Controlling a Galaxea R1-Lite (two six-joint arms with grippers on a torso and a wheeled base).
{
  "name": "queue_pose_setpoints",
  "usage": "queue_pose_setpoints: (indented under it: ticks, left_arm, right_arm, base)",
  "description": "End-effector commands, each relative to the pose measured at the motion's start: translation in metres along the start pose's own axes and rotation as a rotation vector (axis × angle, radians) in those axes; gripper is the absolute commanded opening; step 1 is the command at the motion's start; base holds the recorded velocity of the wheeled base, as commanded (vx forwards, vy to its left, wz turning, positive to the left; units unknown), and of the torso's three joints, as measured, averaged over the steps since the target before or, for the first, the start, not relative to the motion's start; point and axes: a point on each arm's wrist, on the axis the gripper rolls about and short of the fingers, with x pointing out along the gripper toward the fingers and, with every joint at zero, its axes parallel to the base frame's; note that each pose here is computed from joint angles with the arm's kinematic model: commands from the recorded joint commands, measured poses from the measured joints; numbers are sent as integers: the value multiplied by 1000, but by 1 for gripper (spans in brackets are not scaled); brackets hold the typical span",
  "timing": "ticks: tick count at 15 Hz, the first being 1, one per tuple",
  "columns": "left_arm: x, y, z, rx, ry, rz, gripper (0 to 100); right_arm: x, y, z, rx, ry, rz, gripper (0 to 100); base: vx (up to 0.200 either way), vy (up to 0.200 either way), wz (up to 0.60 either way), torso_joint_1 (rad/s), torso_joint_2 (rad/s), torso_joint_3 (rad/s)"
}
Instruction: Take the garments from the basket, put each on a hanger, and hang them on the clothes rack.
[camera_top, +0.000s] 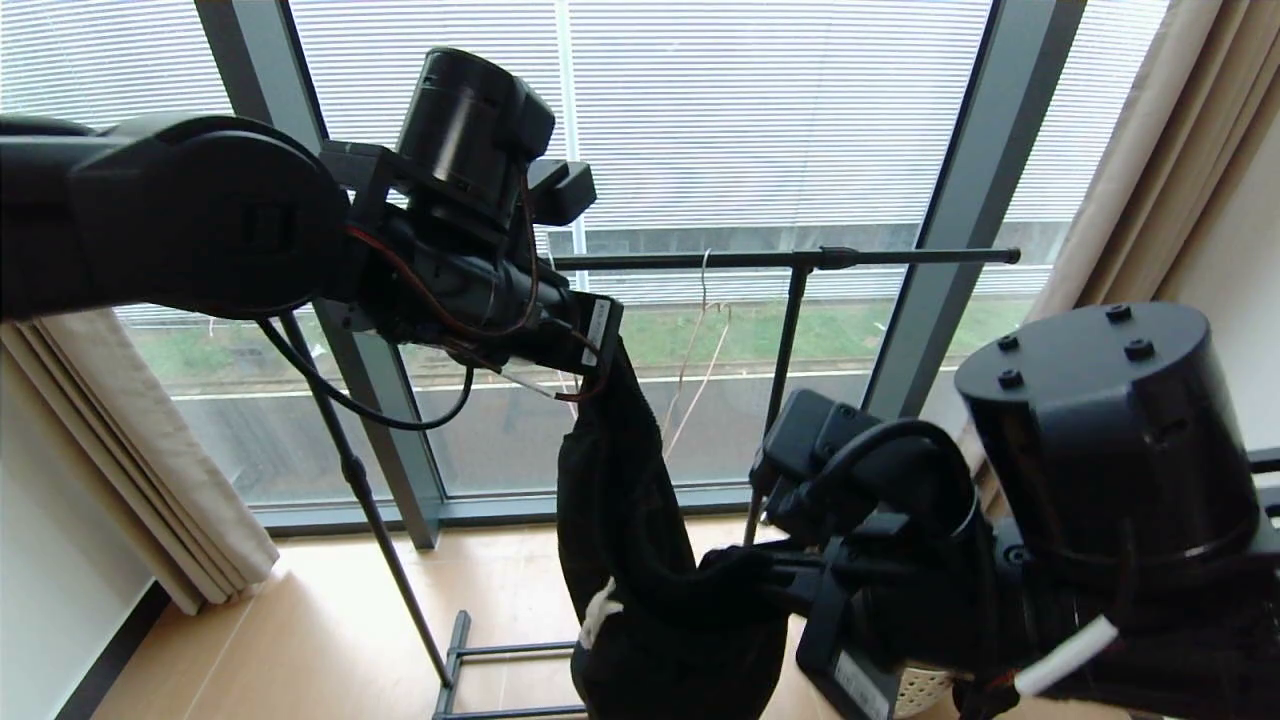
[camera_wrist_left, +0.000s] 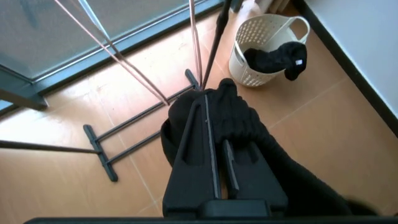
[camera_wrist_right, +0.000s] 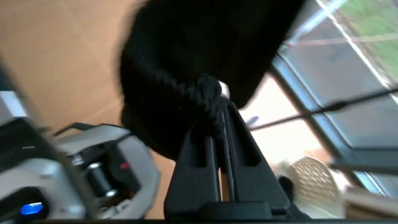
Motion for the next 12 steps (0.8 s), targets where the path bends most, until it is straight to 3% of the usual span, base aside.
queue_pose_setpoints:
  ticks: [1, 4, 7, 9, 12]
  left_arm:
    - [-23, 3, -1, 1, -8, 2, 0]
    - [-44, 5, -24, 49, 62, 5, 0]
    - [-59, 1, -47, 88, 106, -9, 0]
    - [-65, -8, -71, 121, 168, -37, 0]
    - [-60, -25, -96, 163, 253, -87, 0]
  right_arm:
    - [-4, -39, -5, 30, 15, -129, 0]
    - [6, -69, 3, 93, 18, -243, 0]
    - [29, -78, 11, 156, -5, -288, 0]
    - [66, -84, 21, 264, -33, -324, 0]
    - [76, -86, 40, 429, -106, -317, 0]
  base:
    - [0, 0, 0, 0, 0, 0]
    - [0, 0, 0, 0, 0, 0]
    - [0, 0, 0, 0, 0, 0]
    - [0, 0, 0, 0, 0, 0]
    - [0, 0, 0, 0, 0, 0]
